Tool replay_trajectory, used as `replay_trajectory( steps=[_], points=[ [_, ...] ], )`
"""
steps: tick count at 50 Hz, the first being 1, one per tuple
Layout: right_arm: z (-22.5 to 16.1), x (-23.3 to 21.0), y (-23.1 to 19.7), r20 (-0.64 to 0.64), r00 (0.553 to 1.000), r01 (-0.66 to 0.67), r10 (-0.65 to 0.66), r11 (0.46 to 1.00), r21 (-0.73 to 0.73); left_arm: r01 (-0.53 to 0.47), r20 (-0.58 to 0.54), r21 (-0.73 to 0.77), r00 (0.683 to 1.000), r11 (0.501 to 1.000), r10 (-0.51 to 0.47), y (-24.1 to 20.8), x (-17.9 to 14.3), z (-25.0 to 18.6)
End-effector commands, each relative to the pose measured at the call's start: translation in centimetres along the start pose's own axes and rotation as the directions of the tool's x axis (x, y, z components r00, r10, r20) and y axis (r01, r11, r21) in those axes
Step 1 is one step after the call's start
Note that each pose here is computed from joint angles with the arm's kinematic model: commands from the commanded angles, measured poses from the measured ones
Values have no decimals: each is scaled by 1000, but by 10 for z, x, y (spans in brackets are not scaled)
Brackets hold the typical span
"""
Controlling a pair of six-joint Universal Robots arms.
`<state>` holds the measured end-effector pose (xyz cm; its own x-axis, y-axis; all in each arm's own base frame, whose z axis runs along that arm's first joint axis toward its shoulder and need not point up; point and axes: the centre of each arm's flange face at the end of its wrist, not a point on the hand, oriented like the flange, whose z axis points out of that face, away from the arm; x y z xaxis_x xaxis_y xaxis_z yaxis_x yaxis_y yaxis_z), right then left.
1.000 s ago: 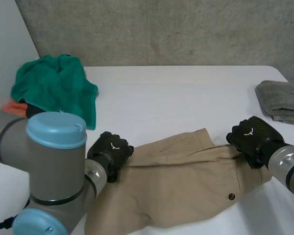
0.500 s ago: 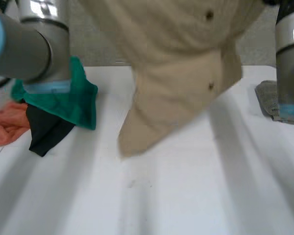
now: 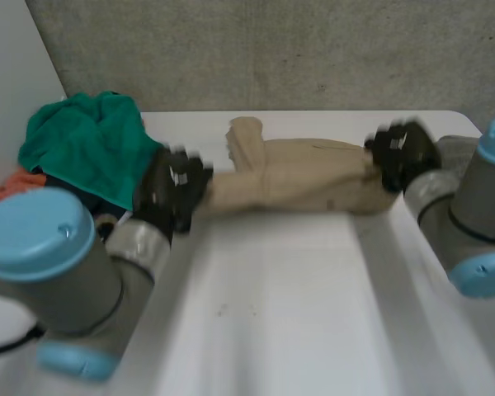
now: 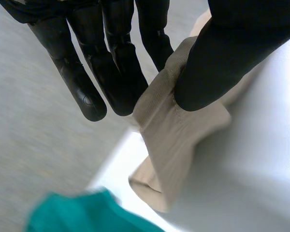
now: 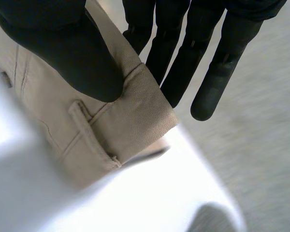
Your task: Fold the laundry.
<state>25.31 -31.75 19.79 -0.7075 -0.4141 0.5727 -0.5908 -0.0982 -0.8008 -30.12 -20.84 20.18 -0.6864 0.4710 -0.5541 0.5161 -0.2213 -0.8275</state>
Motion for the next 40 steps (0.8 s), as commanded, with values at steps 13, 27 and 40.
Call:
replay_trajectory(
  steps=[13, 27, 40],
  points=[
    [-156, -31, 13, 484, 849, 375, -212, 887, -271, -233, -438, -372, 898, 898, 51, -19, 18, -154],
    [-125, -20, 6, 325, 913, 319, -247, 929, -190, -99, -173, -257, 983, 961, 55, -7, 0, -23],
    [-15, -4, 4, -5, 986, 167, -167, 985, -38, -78, 74, 216, 995, 973, 63, -2, -21, 133]
  ],
)
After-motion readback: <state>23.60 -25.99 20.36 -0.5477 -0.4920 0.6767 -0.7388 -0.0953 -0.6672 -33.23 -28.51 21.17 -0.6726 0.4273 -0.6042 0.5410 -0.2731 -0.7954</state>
